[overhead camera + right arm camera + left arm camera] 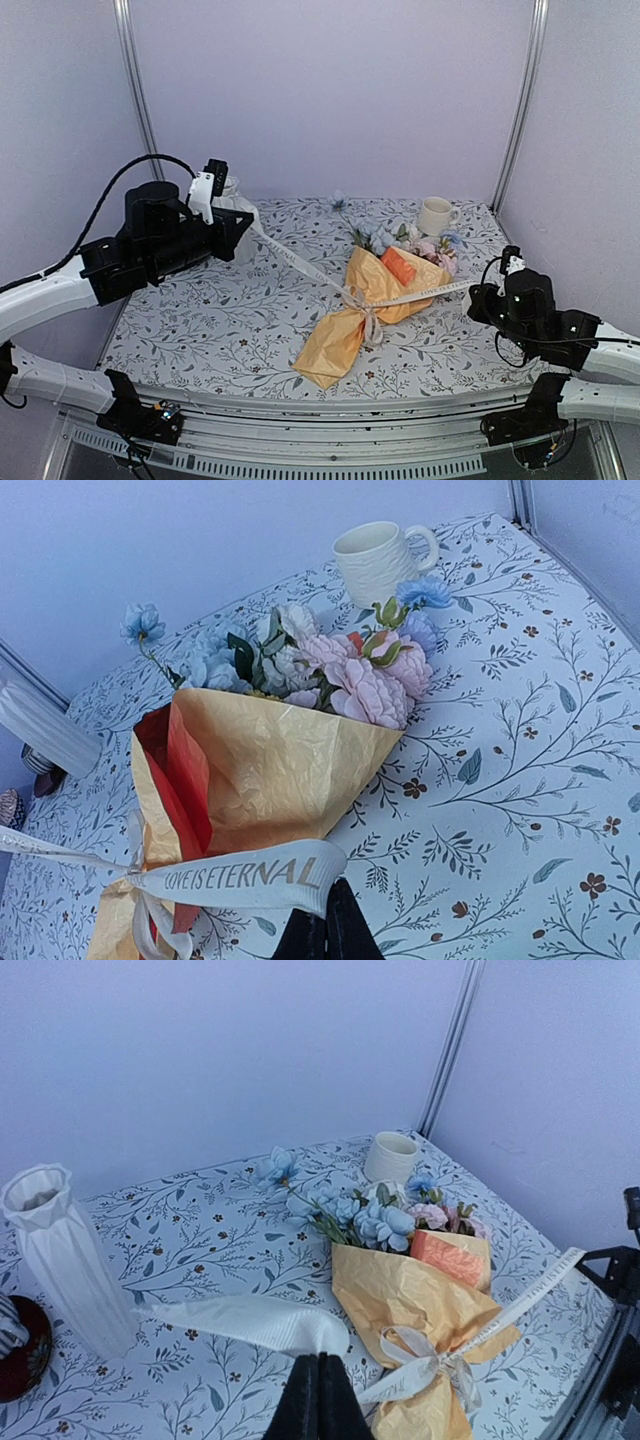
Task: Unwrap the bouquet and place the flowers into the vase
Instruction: Untie the ribbon from the tied bouquet.
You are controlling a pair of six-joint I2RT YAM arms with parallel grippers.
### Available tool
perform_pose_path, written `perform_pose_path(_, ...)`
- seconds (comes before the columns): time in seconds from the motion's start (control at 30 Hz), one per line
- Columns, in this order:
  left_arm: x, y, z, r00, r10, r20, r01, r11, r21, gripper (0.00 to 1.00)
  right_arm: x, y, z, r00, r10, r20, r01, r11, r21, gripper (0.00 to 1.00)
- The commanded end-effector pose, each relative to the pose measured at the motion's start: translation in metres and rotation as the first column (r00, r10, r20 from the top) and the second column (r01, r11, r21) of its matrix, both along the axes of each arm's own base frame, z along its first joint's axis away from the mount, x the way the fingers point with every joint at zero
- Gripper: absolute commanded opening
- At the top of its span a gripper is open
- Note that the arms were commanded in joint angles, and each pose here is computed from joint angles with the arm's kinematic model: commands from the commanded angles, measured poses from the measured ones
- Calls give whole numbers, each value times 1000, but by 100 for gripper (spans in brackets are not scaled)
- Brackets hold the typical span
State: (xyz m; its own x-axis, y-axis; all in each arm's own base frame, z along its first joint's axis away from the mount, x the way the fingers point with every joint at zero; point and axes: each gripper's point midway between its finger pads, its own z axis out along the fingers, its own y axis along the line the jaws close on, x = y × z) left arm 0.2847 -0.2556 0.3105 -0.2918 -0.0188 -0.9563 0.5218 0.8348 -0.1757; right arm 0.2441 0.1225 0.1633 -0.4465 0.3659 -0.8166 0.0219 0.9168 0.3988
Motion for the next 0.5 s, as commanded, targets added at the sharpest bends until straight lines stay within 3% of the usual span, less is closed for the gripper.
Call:
perform_pose_path(0.0,-2,6,1,1000,20,20,-20,1000,14,0,0,-17,20,997,-61,51,62,998,-17,4)
perform_pose_path(0.47,-1,17,-13,998,68,7,-69,997,38,0,-5,-25,35,993,-68,98,69,998,-5,5)
